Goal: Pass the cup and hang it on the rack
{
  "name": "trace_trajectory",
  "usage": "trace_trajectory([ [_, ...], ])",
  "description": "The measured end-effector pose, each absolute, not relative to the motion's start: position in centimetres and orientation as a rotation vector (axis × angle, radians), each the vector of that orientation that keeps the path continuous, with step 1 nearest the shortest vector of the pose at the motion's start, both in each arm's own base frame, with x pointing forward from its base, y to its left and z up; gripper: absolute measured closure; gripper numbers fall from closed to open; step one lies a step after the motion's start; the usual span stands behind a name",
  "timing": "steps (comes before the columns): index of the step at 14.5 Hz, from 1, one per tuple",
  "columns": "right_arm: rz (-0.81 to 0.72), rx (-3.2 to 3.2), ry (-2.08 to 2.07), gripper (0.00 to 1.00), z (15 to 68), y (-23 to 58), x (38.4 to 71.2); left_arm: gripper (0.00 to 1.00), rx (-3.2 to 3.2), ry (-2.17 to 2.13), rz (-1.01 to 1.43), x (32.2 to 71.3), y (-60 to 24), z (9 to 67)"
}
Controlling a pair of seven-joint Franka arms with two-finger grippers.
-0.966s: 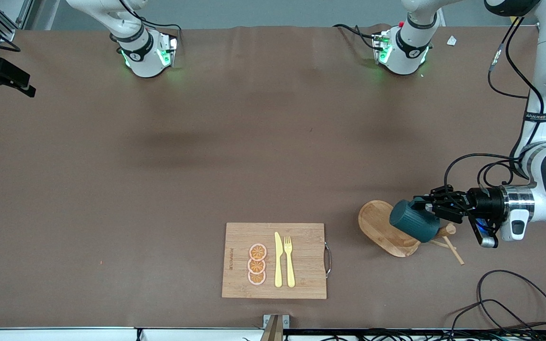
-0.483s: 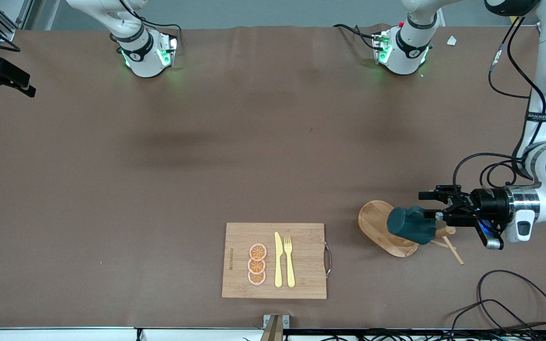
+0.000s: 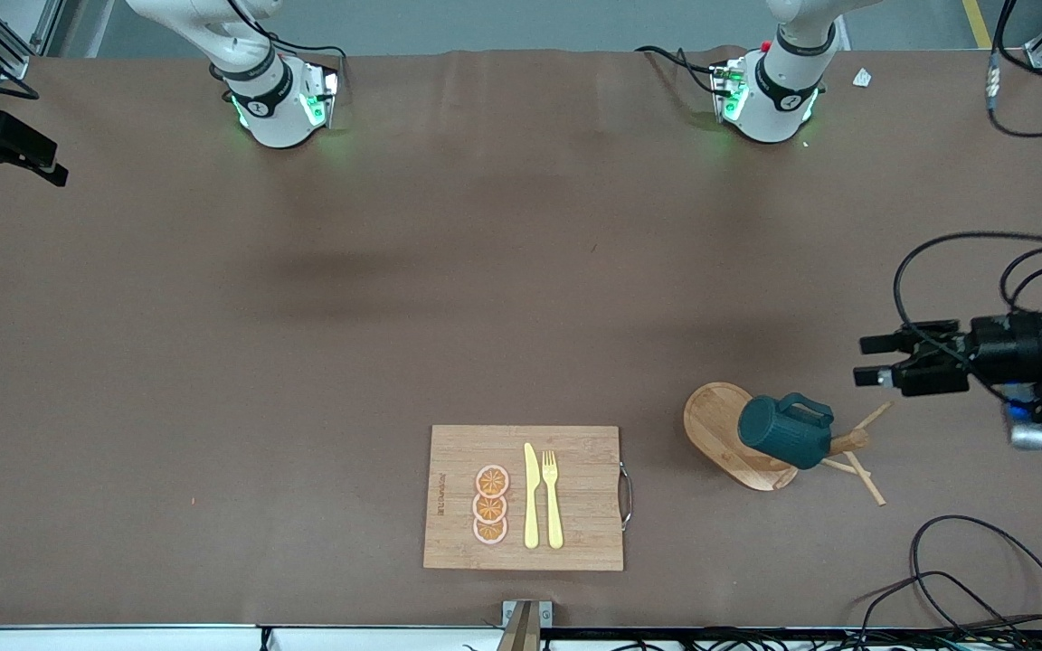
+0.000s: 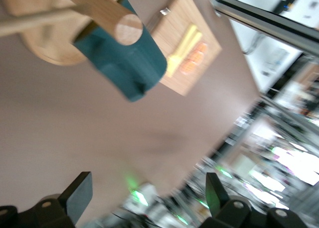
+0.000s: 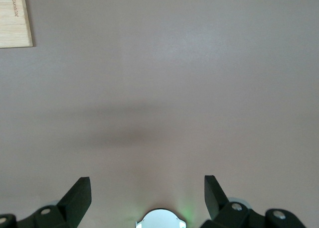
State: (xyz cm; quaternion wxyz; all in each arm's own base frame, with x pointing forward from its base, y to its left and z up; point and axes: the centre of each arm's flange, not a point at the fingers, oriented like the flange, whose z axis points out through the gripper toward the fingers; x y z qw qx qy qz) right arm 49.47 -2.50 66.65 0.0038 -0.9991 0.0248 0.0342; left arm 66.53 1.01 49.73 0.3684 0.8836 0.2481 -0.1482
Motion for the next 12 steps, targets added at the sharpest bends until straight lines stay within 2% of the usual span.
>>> trace_trajectory([
  [7,0.107,-3.131,0.076,0.0,66.7,-2.5,49.5,0.0,2.956,0.222,-0.033,61.2,-4.3,60.3],
  [12,0.107,-3.131,0.076,0.0,66.6,-2.4,49.5,0.0,3.073,0.069,0.001,59.8,-4.6,61.9],
])
